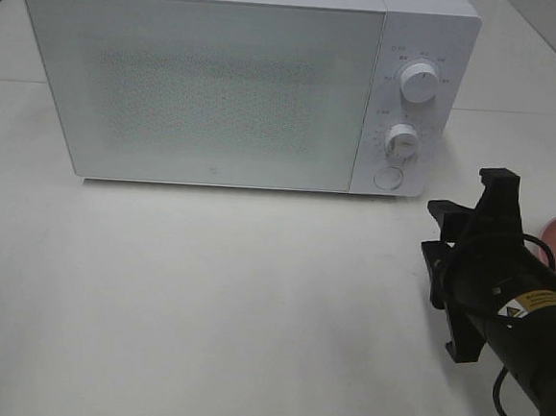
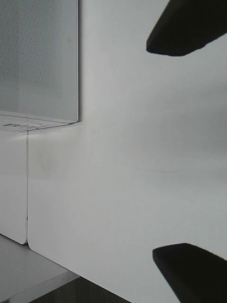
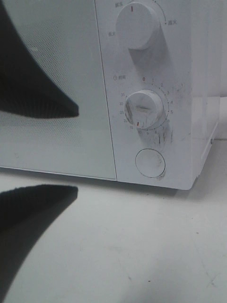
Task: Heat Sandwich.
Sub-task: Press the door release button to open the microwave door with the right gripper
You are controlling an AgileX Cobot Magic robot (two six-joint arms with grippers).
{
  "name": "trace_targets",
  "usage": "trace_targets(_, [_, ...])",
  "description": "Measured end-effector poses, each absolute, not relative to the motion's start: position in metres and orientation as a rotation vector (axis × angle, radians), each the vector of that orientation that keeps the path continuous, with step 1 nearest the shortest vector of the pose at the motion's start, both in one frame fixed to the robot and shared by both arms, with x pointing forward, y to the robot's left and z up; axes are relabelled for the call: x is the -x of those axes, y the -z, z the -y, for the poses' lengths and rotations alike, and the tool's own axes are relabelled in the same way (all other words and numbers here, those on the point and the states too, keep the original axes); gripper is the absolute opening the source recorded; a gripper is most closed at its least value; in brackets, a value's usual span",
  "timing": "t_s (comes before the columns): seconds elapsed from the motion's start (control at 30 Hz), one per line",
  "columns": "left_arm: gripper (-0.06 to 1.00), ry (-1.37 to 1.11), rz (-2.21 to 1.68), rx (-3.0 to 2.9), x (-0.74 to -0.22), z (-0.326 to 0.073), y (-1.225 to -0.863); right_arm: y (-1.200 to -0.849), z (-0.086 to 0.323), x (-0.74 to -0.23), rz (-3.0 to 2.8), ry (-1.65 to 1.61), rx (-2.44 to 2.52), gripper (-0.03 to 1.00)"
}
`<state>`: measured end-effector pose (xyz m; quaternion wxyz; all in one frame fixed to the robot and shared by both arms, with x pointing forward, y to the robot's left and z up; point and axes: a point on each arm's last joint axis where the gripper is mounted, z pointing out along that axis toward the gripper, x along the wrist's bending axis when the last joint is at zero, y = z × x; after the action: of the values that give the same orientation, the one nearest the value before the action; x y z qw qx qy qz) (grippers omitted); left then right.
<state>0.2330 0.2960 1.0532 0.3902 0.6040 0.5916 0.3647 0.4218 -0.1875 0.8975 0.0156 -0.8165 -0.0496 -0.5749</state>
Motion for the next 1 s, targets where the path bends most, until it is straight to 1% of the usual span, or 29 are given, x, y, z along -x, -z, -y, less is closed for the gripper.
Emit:
trace_targets(0.03, [0.99,-0.927,-1.503,-1.535,-0.233,-0.296,-1.053,-0.897,0.188,-0.422,0.147,1.786,2.538,0.36])
trace_targets(0.07, [0.99,-0.927,-1.503,-1.535,-0.233,-0.296,-1.053,-0.897,0.188,-0.422,0.147,1.786,2.538,0.36])
trace_targets(0.17, [0.99,-0.927,-1.503,-1.535,-0.233,-0.296,-1.053,-0.897,0.188,-0.422,0.136,1.784,2.535,0.17])
trace_targets(0.2, [0.99,-0.927,-1.503,-1.535,-0.233,-0.296,-1.053,-0.897,0.188,-0.422,0.136,1.784,2.535,0.17])
trace_targets(0.23, [0.99,-0.927,-1.503,-1.535,-0.233,-0.296,-1.053,-0.897,0.188,-0.422,0.130,1.782,2.533,0.07])
trace_targets(0.27, [0.99,-0.927,-1.503,-1.535,-0.233,-0.296,-1.053,-0.897,0.188,-0.422,0.125,1.780,2.531,0.05])
trace_targets(0.33, [0.99,-0.927,-1.503,-1.535,-0.233,-0.296,-1.053,-0.897,0.187,-0.422,0.108,1.775,2.524,0.02])
trace_targets(0.4, [0.99,-0.927,-1.503,-1.535,-0.233,-0.296,-1.053,-0.898,0.187,-0.422,0.097,1.771,2.520,0.02])
trace_targets(0.73, [0.99,-0.927,-1.503,-1.535,-0.233,-0.296,-1.053,-0.898,0.186,-0.422,0.074,1.762,2.504,0.02])
trace_targets(1.0, [0.99,-0.927,-1.503,-1.535,-0.233,-0.296,-1.053,-0.899,0.183,-0.434,0.064,1.735,2.525,0.02])
